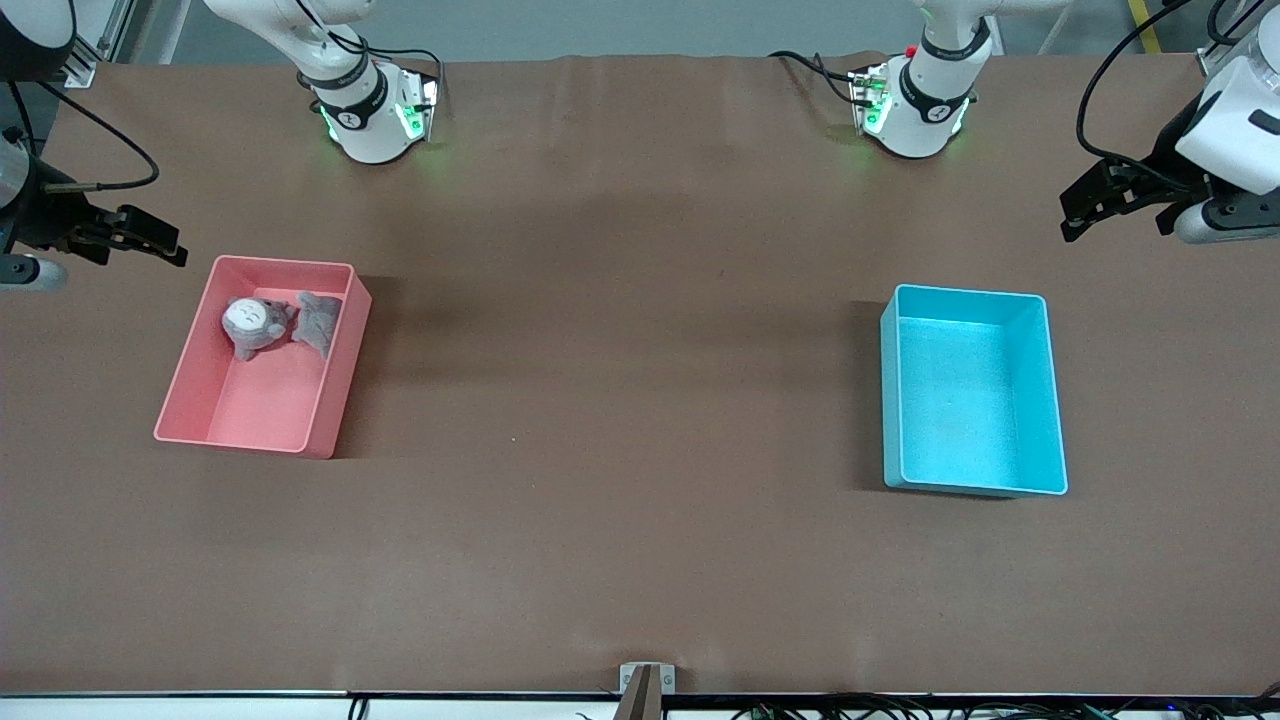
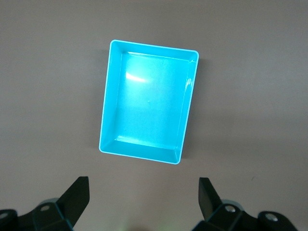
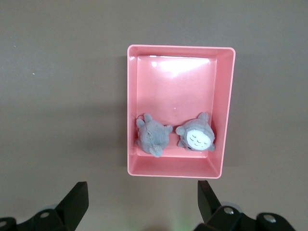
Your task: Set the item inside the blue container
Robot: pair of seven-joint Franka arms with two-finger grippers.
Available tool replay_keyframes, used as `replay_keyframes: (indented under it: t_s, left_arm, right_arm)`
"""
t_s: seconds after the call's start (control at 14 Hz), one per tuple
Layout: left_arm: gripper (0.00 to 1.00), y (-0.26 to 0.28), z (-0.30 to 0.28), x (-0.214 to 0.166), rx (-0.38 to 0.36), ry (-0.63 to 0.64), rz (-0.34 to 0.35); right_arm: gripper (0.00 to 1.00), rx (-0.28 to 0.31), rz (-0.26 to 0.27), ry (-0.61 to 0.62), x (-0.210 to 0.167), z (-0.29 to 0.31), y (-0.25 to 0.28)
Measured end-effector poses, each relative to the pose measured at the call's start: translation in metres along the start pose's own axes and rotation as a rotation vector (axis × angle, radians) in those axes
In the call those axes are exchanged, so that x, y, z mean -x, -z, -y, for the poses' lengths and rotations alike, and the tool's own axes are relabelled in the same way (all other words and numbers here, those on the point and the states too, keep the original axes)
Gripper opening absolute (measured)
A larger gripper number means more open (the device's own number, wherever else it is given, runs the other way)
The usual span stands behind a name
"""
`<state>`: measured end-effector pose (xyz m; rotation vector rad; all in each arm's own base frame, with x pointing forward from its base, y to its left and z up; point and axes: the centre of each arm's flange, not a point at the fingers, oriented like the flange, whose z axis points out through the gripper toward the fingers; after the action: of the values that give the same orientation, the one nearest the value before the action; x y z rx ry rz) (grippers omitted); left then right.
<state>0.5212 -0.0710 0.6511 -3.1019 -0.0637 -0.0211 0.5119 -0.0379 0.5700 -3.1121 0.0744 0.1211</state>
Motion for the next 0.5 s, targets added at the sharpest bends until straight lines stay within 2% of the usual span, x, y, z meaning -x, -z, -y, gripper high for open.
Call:
replay_keyframes:
  t_s: [0.5]
  left_arm:
    - [1.00,0.000,0.000,0.000,0.000,0.000,0.001]
  right_arm:
    - [1.00,-0.005,-0.034,-0.011,0.016,-0.007,0.013]
